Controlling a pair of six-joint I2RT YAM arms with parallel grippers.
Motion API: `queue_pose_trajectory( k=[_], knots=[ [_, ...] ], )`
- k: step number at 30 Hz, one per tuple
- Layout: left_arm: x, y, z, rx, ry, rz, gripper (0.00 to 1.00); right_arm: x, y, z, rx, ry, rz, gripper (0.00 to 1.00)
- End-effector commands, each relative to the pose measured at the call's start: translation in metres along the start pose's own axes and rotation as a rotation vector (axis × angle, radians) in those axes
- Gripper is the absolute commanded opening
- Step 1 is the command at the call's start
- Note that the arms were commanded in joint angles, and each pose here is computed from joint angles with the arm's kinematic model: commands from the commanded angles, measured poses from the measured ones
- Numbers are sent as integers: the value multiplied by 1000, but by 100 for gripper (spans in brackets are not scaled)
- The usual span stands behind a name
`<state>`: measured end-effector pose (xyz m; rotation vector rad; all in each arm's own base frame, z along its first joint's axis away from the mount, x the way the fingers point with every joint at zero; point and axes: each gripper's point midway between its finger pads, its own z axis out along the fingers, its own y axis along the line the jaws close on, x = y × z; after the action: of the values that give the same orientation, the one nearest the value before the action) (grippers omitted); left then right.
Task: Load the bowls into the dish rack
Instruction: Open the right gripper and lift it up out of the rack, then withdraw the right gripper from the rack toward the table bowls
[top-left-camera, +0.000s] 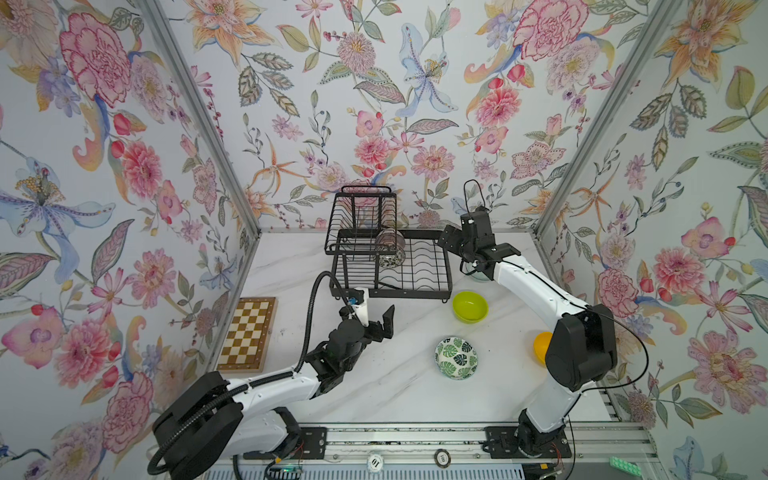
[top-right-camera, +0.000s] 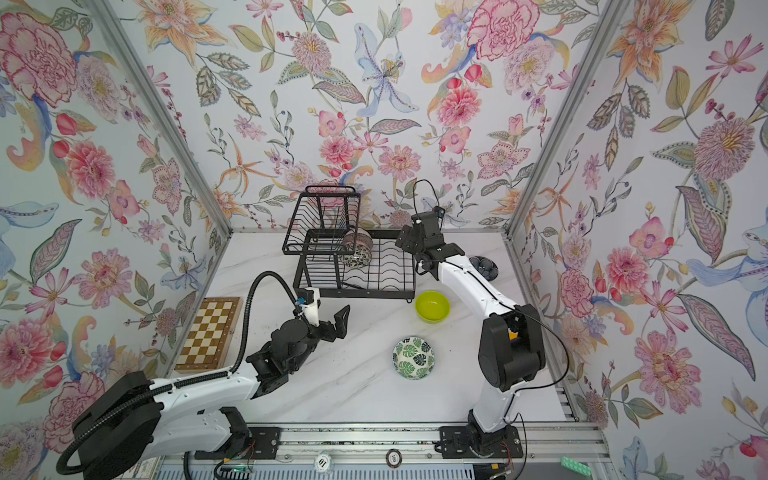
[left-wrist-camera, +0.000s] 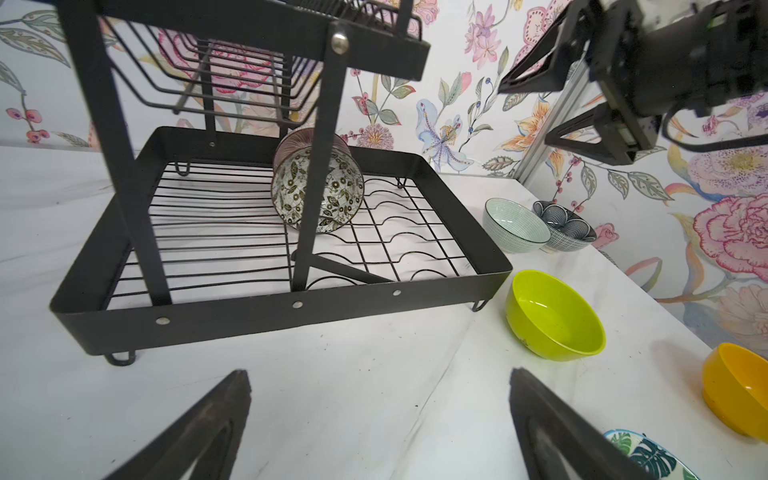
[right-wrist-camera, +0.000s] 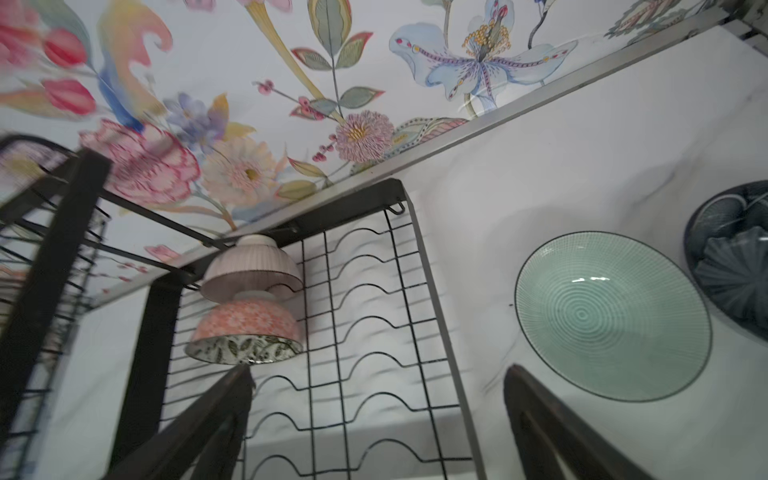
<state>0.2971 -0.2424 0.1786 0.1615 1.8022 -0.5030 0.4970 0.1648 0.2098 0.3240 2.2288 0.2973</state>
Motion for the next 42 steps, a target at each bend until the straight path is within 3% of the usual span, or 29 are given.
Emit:
queue_pose_trajectory(
  k=[1, 9, 20, 23, 36, 42],
  knots=[
    [-14, -19, 8, 42, -34, 4, 99, 34, -18, 18, 48, 170, -173, 85],
    [-6, -29, 13, 53, -9, 7, 99, 64, -36, 50, 63, 304, -207, 63],
    [-2, -30, 15, 47, 9, 13, 99, 91, -48, 74, 53, 381, -355, 37],
    [-1, -29, 16, 42, 15, 17, 99, 95, -49, 80, 54, 407, -394, 34],
    [3, -19, 8, 14, 24, 17, 99, 106, -28, 92, 48, 385, -659, 3],
    [5, -11, 0, -9, 25, 17, 99, 106, -15, 94, 43, 359, -727, 0]
  ],
)
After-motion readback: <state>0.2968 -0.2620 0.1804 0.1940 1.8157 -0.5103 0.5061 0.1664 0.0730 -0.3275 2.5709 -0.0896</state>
